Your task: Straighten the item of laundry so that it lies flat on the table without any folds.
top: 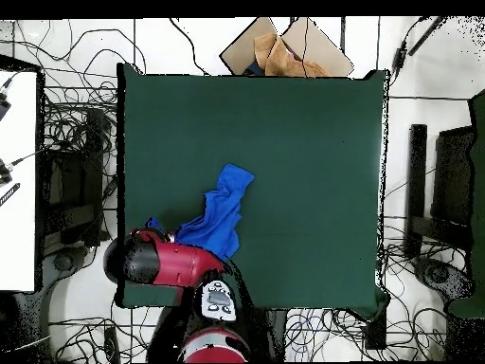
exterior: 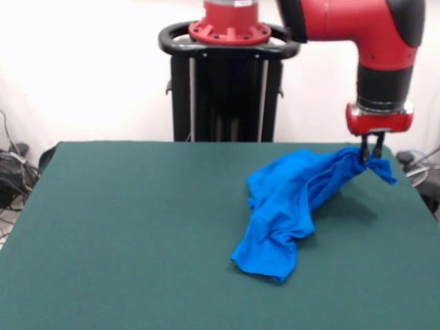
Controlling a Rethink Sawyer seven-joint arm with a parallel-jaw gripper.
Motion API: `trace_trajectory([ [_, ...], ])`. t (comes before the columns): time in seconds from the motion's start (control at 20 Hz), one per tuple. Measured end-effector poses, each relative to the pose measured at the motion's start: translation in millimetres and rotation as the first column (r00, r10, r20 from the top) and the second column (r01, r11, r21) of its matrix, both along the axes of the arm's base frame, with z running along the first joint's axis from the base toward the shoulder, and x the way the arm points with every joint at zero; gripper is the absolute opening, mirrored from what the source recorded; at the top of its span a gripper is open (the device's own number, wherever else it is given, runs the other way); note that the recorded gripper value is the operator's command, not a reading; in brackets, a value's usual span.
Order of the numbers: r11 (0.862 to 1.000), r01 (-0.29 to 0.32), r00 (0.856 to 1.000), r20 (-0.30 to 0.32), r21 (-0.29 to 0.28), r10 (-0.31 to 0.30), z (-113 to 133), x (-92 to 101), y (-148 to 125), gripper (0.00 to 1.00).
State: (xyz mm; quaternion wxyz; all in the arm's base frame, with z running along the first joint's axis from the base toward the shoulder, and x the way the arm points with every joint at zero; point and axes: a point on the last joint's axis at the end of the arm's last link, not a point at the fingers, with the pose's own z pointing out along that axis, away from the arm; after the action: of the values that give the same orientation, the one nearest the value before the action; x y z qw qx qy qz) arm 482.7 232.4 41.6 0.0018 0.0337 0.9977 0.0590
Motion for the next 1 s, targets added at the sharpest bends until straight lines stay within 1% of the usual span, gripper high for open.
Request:
trace_trajectory([
  [0.15, 0.998, 0.066, 0.998, -0.001, -0.006, -0.066, -0.9, -3.8, 6.9, 0.00],
  [0.25, 0.996, 0.085, 0.996, 0.001, -0.019, -0.085, -1.0, -7.0, 9.2, 0.00],
  [0.35, 0.991, 0.115, 0.993, 0.010, -0.062, -0.115, 0.3, -17.9, 17.0, 0.00],
  [0.4, 0.990, 0.120, 0.993, 0.015, -0.078, -0.119, 1.3, -23.2, 21.1, 0.00],
  [0.6, 0.985, 0.134, 0.991, 0.029, -0.106, -0.132, 3.7, -33.3, 28.9, 0.00],
  [0.7, 0.984, 0.142, 0.990, 0.034, -0.107, -0.139, 3.7, -33.5, 27.6, 0.00],
  [0.8, 0.981, 0.162, 0.987, 0.041, -0.110, -0.158, 3.1, -30.9, 19.9, 0.00],
  [0.9, 0.973, 0.201, 0.979, 0.050, -0.114, -0.196, 2.1, -25.0, 2.3, 0.00],
  [1.0, 0.970, 0.215, 0.976, 0.051, -0.116, -0.210, 1.6, -24.3, -3.6, 0.00],
])
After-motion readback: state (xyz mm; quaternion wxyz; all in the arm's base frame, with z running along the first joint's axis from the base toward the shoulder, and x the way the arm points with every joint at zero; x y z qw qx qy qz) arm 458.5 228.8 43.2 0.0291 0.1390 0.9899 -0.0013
